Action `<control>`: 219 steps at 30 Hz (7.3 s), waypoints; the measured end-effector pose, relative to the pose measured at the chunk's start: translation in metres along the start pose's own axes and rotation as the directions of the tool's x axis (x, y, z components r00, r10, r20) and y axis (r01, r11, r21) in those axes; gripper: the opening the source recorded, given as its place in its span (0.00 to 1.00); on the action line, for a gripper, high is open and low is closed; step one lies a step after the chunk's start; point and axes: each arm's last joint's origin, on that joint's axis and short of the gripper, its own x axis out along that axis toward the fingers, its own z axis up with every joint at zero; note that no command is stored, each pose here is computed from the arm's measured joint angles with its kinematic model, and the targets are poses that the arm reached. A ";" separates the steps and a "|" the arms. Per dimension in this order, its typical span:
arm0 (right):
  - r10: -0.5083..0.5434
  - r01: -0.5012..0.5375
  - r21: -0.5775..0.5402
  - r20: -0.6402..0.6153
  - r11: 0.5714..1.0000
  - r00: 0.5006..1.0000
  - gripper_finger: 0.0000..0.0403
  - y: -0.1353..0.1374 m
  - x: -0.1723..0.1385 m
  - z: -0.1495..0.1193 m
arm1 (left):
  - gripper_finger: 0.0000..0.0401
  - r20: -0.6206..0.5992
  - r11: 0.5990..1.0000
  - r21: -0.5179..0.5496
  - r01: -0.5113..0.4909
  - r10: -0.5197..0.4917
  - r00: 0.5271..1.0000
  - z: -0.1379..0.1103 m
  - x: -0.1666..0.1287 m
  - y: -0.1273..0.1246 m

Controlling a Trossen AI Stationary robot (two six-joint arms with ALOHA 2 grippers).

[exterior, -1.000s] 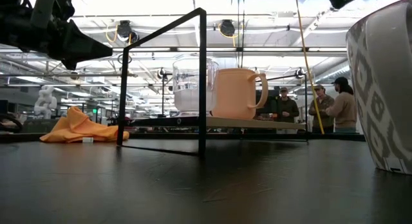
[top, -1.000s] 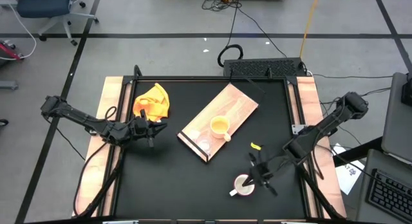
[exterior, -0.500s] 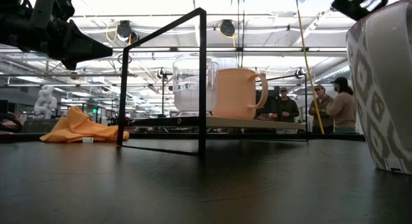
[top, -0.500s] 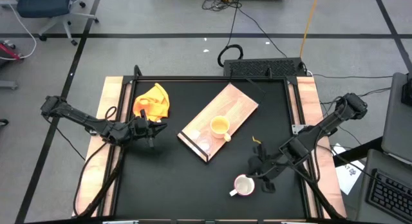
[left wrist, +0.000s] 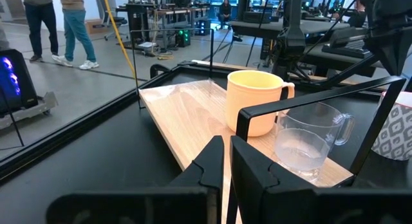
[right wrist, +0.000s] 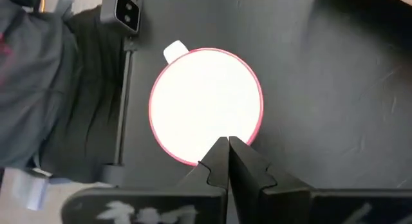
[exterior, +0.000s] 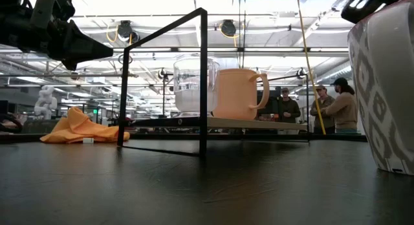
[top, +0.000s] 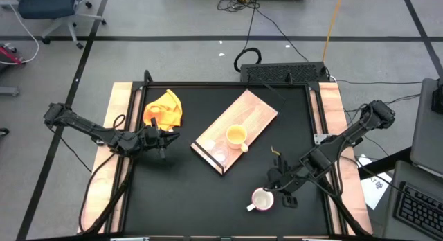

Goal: Stack small to large cups/mugs on shelf
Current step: Put the gray mug on the shelf

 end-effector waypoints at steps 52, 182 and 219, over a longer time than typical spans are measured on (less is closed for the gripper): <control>0.248 -0.238 0.333 0.014 0.912 0.969 0.33 0.000 0.000 0.018 | 0.08 -0.038 0.997 0.021 0.071 -0.070 0.997 -0.003 0.000 -0.002; -0.198 0.147 -0.181 -0.307 0.972 0.931 0.03 -0.012 0.014 0.015 | 0.08 -0.087 0.997 0.027 0.067 -0.065 0.994 -0.009 0.000 -0.001; -0.232 0.097 -0.386 -0.319 0.917 0.919 0.03 -0.032 0.003 0.032 | 0.08 -0.086 0.998 0.021 0.067 -0.065 0.994 -0.009 0.000 -0.001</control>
